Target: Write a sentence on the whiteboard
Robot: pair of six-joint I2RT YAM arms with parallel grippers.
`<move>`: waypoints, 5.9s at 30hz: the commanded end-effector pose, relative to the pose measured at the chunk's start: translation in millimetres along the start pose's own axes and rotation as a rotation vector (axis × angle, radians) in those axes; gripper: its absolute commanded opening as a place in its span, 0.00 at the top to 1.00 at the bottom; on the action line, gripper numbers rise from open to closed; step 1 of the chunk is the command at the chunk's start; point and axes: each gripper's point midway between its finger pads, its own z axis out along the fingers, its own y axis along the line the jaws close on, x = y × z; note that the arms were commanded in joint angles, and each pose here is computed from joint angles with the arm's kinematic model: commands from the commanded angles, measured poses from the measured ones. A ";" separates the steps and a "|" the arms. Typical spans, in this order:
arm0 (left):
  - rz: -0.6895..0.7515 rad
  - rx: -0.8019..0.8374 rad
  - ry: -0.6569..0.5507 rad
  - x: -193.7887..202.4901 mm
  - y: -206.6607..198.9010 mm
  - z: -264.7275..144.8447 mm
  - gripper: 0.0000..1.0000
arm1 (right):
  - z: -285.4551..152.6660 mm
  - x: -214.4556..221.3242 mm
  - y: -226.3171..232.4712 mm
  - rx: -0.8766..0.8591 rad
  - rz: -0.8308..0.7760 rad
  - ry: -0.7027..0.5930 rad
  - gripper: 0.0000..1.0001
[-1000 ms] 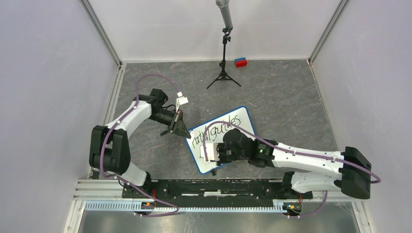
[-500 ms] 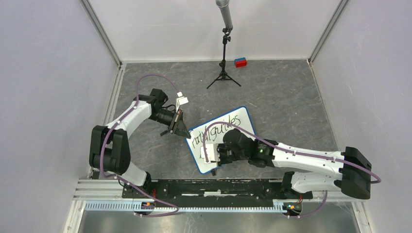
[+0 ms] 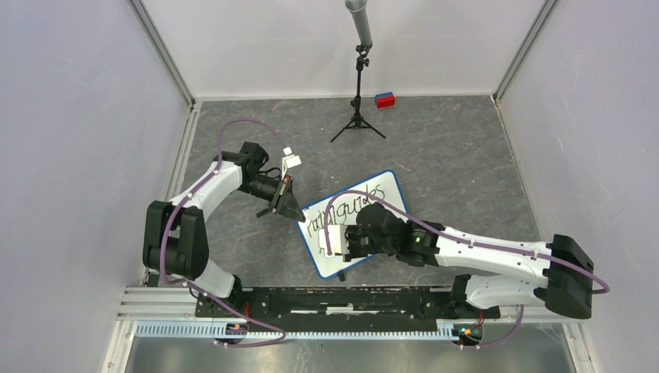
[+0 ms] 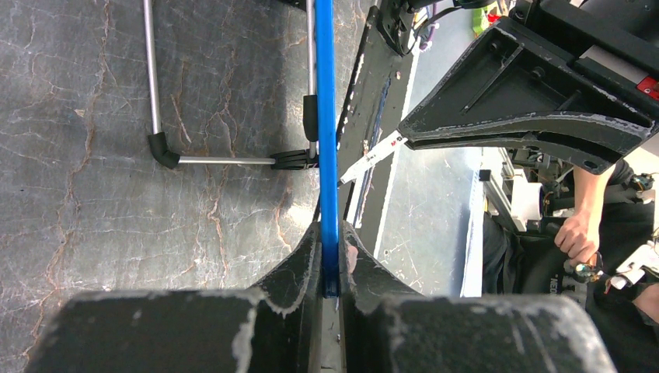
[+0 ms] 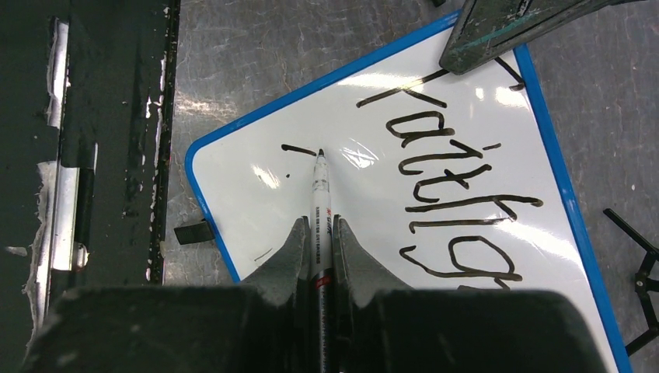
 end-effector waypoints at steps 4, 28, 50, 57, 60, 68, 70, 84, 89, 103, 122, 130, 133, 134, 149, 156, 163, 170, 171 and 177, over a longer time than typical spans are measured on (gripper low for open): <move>0.056 -0.016 0.010 -2.7 7.4 1.4 0.98 | 2.9 3.2 -1.4 0.004 -0.006 0.012 1.00; 0.058 -0.016 0.009 -2.7 7.2 1.2 0.98 | -8.4 -2.2 -31.0 0.102 0.050 -0.009 1.00; 0.054 -0.014 0.014 -1.9 9.6 2.3 0.97 | -2.3 27.0 24.8 -0.125 0.026 0.057 1.00; 0.054 -0.014 0.014 -1.8 10.7 2.5 0.98 | 10.3 20.2 36.5 -0.169 0.003 0.052 1.00; 0.052 -0.014 0.014 -1.9 10.8 2.4 0.98 | 16.1 9.3 28.6 -0.148 0.001 0.035 1.00; 0.051 -0.013 0.015 -1.9 11.0 2.6 0.98 | 8.8 -18.1 0.4 -0.042 -0.001 -0.014 1.00; 0.055 -0.014 0.014 -1.9 10.3 2.4 0.98 | 4.4 -15.0 -3.4 -0.020 -0.010 0.000 1.00; 0.061 -0.015 0.012 -2.0 9.1 1.9 0.97 | -7.8 14.1 9.8 -0.028 -0.018 0.055 1.00; 0.063 -0.016 0.010 -2.3 8.7 1.4 0.98 | -4.2 17.5 8.5 -0.021 -0.016 0.069 1.00; 0.060 -0.015 0.012 -2.0 9.5 1.8 0.98 | -4.2 13.1 -6.8 0.020 0.017 0.051 1.00; 0.061 -0.014 0.014 -1.5 11.0 2.4 0.98 | 8.7 38.2 39.2 -0.163 0.020 0.103 1.00; 0.062 -0.014 0.014 -1.3 10.2 2.2 0.98 | -1.6 4.4 24.3 -0.129 0.018 0.012 1.00; 0.068 -0.014 0.011 -1.9 9.1 1.7 0.98 | -12.8 -1.9 4.6 -0.056 0.043 -0.025 1.00; 0.067 -0.014 0.011 -1.9 9.2 1.7 0.98 | -15.8 -0.9 -2.3 -0.027 0.052 -0.031 1.00; 0.064 -0.013 0.012 -1.6 10.0 2.1 0.98 | -6.2 18.8 -9.2 -0.004 0.077 0.029 1.00; 0.063 -0.014 0.014 -1.6 10.7 2.2 0.98 | -3.4 35.5 8.5 -0.075 0.085 0.075 1.00; 0.061 -0.013 0.015 -1.3 11.4 2.7 0.98 | -11.6 41.8 7.9 -0.058 0.064 0.099 1.00; 0.063 -0.014 0.015 -1.4 11.1 2.6 0.98 | -15.2 40.1 -2.5 -0.020 0.047 0.113 1.00; 0.061 -0.014 0.014 -1.4 10.9 2.4 0.98 | -15.7 38.6 -6.4 -0.005 0.049 0.112 1.00; 0.063 -0.014 0.014 -1.6 10.8 2.3 0.98 | -18.7 28.2 -27.5 0.068 0.062 0.094 1.00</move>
